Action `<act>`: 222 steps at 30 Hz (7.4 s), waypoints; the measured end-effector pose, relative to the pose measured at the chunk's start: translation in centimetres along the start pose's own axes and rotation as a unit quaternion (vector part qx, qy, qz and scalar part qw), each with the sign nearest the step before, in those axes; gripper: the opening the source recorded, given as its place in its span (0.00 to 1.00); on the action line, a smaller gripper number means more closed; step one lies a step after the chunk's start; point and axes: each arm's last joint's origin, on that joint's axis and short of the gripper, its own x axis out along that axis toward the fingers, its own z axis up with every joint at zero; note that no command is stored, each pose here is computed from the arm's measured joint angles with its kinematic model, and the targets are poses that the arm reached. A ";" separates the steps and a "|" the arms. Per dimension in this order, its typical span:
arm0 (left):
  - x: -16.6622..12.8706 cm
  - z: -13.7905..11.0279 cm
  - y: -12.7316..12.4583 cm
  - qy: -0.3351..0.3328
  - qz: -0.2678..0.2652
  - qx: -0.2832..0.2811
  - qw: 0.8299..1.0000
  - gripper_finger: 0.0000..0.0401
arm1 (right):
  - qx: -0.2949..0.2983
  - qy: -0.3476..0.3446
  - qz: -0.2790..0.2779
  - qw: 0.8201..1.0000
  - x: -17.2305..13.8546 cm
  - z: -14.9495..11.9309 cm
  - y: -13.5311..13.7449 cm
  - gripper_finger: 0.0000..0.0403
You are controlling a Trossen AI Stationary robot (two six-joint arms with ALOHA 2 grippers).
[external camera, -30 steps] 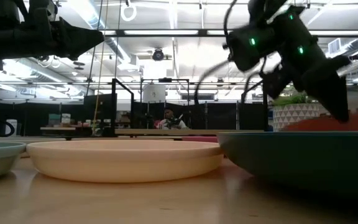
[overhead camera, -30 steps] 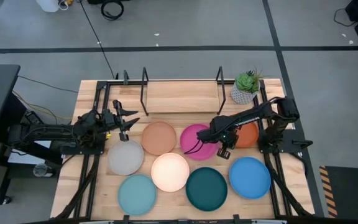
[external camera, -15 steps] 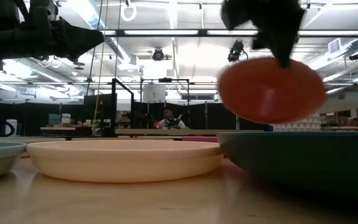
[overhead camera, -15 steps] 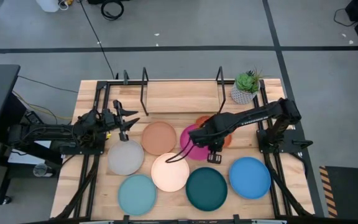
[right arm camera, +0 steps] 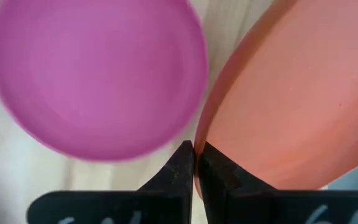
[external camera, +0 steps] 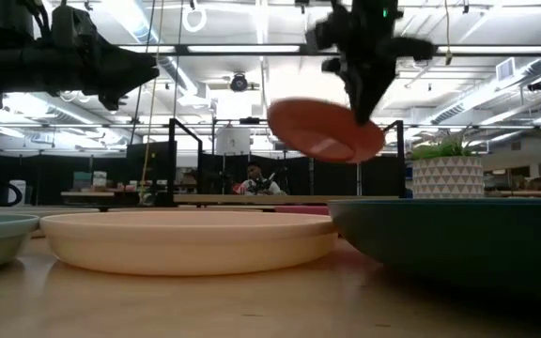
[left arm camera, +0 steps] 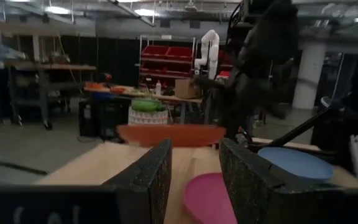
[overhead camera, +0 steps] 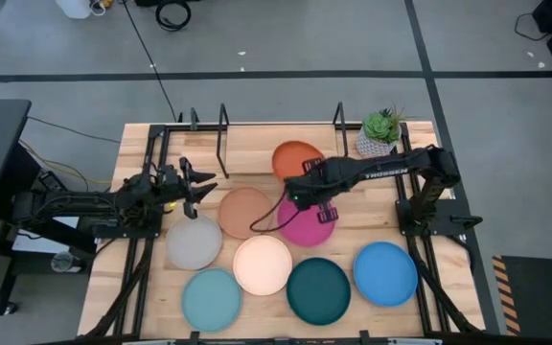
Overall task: Place and stack plates onto a shelf
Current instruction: Put the orange plate on the shelf, then stack the pink plate on top of the orange plate on the shelf, then put the brown plate on the shelf
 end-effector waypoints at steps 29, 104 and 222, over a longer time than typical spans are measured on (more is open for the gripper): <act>0.0 -0.5 0.0 0.024 -0.006 -0.048 0.999 0.35 | -0.042 0.038 -0.003 0.998 6.1 -3.9 -7.2 0.06; 0.0 0.5 -0.1 -0.026 -0.009 0.120 0.992 0.35 | 0.003 0.017 0.080 0.997 4.9 -1.0 9.3 0.30; 0.0 0.1 -0.1 -0.004 -0.010 0.056 0.998 0.35 | -0.002 -0.180 0.049 0.982 4.3 2.2 -0.4 0.19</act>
